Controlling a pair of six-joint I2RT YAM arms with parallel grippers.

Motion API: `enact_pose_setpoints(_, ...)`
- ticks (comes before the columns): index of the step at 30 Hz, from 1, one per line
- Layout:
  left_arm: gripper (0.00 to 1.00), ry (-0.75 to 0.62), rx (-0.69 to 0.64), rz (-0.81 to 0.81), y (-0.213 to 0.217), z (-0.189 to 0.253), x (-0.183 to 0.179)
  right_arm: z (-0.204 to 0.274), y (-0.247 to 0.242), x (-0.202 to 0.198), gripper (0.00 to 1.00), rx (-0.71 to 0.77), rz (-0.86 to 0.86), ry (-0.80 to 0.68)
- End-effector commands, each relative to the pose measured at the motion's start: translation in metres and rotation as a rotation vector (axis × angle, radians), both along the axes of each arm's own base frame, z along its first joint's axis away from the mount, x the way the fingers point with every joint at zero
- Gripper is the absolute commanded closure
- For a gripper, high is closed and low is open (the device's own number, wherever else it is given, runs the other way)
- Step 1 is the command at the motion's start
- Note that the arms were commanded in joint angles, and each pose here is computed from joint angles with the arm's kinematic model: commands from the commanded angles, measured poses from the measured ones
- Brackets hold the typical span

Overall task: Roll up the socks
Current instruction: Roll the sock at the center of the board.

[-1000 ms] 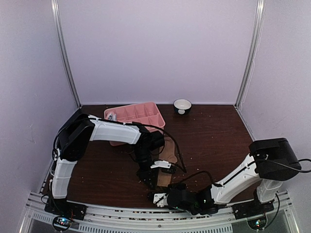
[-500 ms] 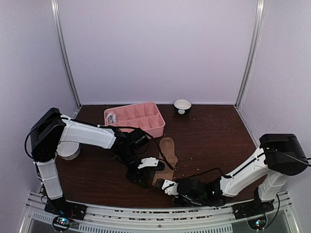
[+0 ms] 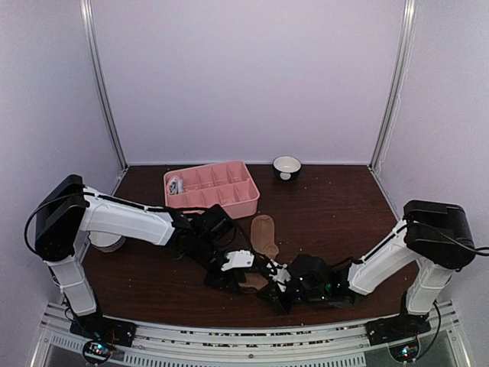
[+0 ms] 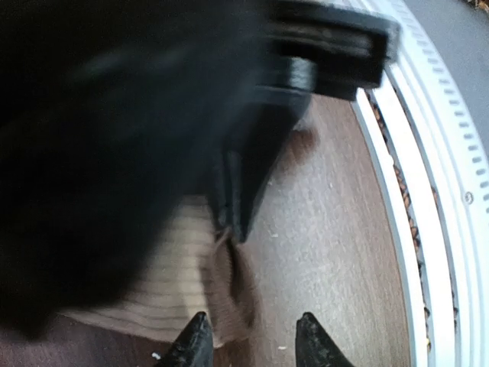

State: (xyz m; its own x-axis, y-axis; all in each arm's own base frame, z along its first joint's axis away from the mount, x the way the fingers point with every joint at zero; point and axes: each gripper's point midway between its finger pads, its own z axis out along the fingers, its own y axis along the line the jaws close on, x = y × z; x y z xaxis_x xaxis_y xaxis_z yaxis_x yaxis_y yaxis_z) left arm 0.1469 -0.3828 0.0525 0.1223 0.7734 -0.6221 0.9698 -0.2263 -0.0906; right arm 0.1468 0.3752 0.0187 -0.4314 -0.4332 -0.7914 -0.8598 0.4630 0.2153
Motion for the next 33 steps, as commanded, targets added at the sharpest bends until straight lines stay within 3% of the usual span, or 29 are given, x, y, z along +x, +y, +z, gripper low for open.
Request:
enact_pose_setpoints(1,0.62,-0.165,-0.014,-0.013,-0.010,-0.004,0.002,-0.057,-0.032,-0.023,1.00,-0.154,0.015,0.259)
enact_pose_setpoints(11,0.66,-0.290,0.054,0.108,-0.008,-0.016,0.032,-0.066,-0.036,-0.024,1.00,-0.196,0.018,0.326)
enact_pose_setpoints(15,0.63,-0.263,0.051,0.075,-0.001,-0.014,0.021,-0.071,-0.041,-0.025,1.00,-0.217,0.021,0.339)
enact_pose_setpoints(19,0.66,-0.217,0.071,0.027,0.003,-0.020,0.010,-0.070,-0.041,-0.026,1.00,-0.225,0.028,0.340)
enact_pose_setpoints(27,0.93,-0.129,0.072,0.068,0.000,-0.016,0.016,-0.070,-0.043,-0.027,1.00,-0.232,0.031,0.344)
enact_pose_setpoints(33,1.00,-0.029,0.096,0.095,0.004,-0.021,0.016,-0.067,-0.044,-0.023,1.00,-0.216,0.008,0.325)
